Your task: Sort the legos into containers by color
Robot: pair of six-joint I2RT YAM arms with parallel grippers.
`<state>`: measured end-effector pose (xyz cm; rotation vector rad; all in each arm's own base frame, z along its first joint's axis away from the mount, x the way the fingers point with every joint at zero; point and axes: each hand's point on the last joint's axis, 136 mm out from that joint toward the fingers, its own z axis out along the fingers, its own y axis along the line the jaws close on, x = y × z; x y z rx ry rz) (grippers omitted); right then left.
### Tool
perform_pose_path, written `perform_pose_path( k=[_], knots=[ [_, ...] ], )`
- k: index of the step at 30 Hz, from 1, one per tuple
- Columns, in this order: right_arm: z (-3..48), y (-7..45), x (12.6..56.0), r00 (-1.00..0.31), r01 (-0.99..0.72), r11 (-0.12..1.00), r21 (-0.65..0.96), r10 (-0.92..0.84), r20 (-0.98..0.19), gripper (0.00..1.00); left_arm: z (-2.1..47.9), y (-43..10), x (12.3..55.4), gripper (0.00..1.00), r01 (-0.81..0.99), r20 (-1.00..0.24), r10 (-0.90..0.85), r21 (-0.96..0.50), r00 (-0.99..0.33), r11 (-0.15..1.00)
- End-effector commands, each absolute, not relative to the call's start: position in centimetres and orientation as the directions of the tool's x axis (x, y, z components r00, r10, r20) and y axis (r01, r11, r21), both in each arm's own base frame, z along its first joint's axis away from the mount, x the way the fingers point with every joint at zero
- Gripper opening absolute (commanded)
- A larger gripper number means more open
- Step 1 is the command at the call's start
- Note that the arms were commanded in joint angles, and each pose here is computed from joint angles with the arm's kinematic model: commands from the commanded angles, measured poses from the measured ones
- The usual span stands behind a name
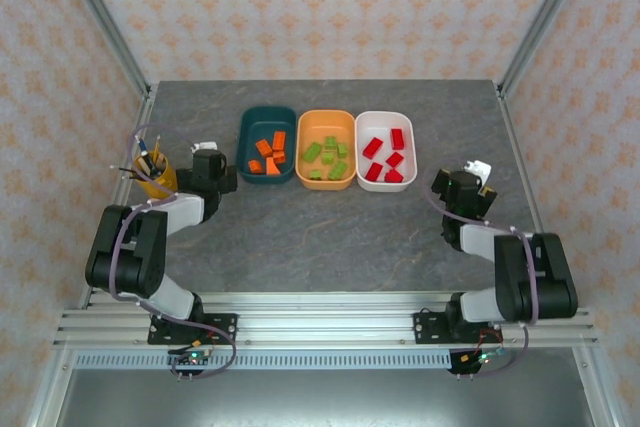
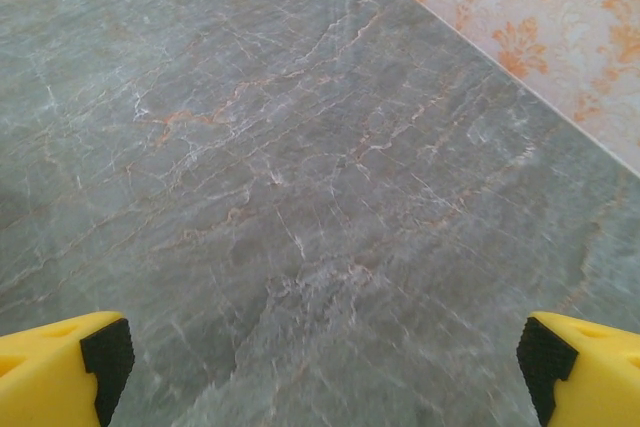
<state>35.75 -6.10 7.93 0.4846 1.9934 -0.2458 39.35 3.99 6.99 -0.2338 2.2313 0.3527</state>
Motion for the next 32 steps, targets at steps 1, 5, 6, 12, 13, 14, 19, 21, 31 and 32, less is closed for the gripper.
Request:
perform_pose_path(
  k=[1, 5, 6, 12, 13, 14, 19, 21, 31, 32],
  knots=[
    [9.6, -4.8, 38.2, -0.268, 0.337, 0.933, 0.127, 0.224, -0.937, 1.00, 10.4, 3.1, 40.8, 1.00, -0.255, -0.879, -0.034, 0.101, -0.475, 0.962],
    [9.5, -4.7, 38.1, -0.267, 0.331, 0.936, 0.124, 0.219, -0.938, 1.00, 10.2, 3.0, 39.4, 1.00, -0.255, -0.918, -0.038, 0.070, -0.396, 0.964],
    [9.3, -4.7, 38.1, -0.277, 0.334, 0.935, 0.120, 0.219, -0.936, 1.00, 10.0, 3.3, 39.1, 1.00, -0.269, -0.922, -0.044, 0.066, -0.384, 0.961],
    [9.2, -4.5, 38.6, -0.323, 0.360, 0.931, 0.058, 0.183, -0.928, 0.99, 9.7, 3.6, 38.8, 1.00, -0.287, -0.930, -0.049, 0.062, -0.364, 0.956],
    [9.2, -4.5, 38.6, -0.322, 0.362, 0.930, 0.057, 0.182, -0.929, 0.99, 9.6, 3.6, 38.8, 1.00, -0.287, -0.926, -0.052, 0.062, -0.373, 0.956],
    [9.3, -4.4, 38.6, -0.319, 0.362, 0.931, 0.055, 0.179, -0.931, 0.99, 9.7, 3.6, 38.9, 1.00, -0.287, -0.929, -0.051, 0.061, -0.367, 0.956],
    [9.3, -4.4, 38.6, -0.319, 0.361, 0.931, 0.057, 0.181, -0.930, 0.99, 9.7, 3.6, 38.8, 1.00, -0.287, -0.928, -0.051, 0.062, -0.370, 0.956],
    [9.3, -4.4, 38.6, -0.318, 0.361, 0.931, 0.057, 0.180, -0.931, 0.99, 9.6, 3.6, 38.8, 1.00, -0.286, -0.927, -0.050, 0.062, -0.370, 0.956],
    [9.2, -4.1, 38.7, -0.326, 0.343, 0.938, 0.054, 0.173, -0.929, 0.99, 9.7, 3.6, 38.9, 1.00, -0.288, -0.928, -0.050, 0.063, -0.369, 0.956],
    [9.1, -4.1, 38.7, -0.329, 0.343, 0.938, 0.053, 0.173, -0.928, 0.99, 9.7, 3.6, 38.8, 1.00, -0.288, -0.928, -0.051, 0.062, -0.370, 0.956]
  ],
)
